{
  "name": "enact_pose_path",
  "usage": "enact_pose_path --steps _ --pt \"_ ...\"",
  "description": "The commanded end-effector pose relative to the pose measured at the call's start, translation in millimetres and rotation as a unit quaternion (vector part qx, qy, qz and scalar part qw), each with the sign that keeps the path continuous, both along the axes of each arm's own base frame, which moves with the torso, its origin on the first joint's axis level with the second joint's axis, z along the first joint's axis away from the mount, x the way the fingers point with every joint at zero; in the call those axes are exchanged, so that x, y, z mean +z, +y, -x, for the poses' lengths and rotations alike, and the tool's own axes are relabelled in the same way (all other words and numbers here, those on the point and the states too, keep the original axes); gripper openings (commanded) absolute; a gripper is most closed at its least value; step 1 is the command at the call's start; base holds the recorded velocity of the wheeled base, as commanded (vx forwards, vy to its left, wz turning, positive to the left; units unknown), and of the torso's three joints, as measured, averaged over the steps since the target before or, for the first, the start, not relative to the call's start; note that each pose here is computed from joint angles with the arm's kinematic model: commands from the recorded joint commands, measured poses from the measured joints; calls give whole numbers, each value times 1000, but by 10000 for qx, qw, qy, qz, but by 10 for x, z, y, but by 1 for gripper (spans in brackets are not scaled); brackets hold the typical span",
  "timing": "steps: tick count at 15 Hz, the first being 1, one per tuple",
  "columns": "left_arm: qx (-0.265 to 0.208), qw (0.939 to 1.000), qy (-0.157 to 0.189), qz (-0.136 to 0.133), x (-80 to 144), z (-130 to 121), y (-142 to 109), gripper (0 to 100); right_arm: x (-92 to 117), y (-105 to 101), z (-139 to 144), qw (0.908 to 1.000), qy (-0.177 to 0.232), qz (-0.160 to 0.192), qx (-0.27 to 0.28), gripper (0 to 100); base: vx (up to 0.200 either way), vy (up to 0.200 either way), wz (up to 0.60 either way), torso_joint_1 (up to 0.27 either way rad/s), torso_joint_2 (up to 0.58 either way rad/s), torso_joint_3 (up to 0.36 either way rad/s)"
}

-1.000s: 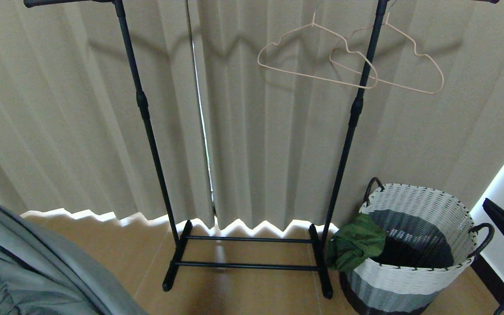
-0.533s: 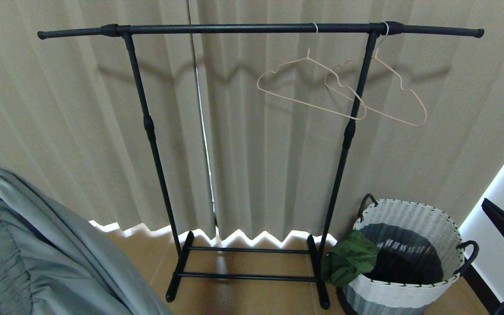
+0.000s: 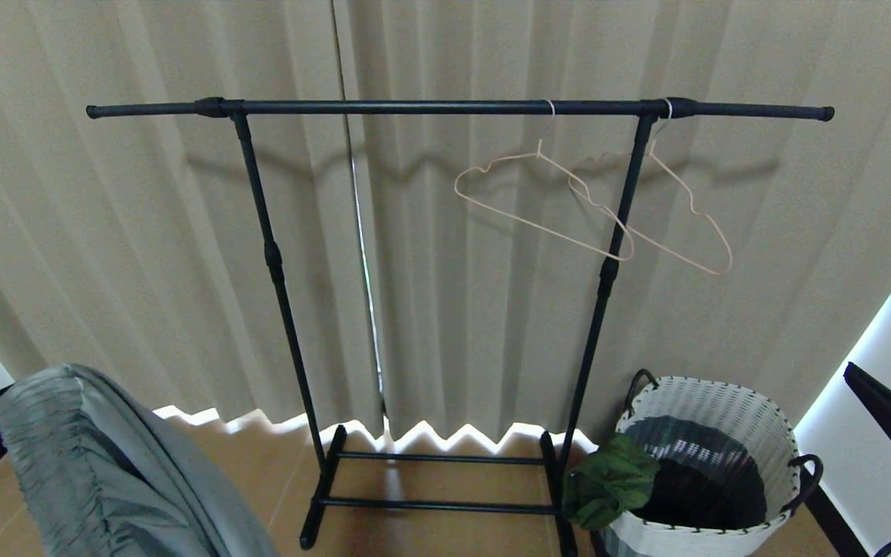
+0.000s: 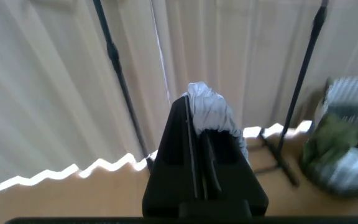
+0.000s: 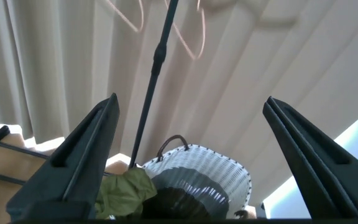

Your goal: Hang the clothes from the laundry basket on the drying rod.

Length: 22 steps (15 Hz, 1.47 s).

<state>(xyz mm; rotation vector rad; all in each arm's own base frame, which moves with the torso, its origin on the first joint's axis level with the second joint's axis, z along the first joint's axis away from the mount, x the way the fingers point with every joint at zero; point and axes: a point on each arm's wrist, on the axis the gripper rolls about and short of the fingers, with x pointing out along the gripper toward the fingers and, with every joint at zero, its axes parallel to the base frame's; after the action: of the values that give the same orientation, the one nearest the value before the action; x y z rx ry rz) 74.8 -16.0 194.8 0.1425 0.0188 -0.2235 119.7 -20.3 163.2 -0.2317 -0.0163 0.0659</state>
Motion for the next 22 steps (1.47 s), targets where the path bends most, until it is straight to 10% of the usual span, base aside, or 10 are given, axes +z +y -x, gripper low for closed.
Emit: enact_pose_path --steps 1,22 --pt "2 9999 118 -55 -53 -20 -4 0 -18 1 5 10000 36 -5 1 100 0 0 0 183 -491 -310" --pt "-37 9999 153 -70 -105 11 -3 0 -111 14 -36 9988 477 -86 94 100 67 -67 0 53 -130 -79"
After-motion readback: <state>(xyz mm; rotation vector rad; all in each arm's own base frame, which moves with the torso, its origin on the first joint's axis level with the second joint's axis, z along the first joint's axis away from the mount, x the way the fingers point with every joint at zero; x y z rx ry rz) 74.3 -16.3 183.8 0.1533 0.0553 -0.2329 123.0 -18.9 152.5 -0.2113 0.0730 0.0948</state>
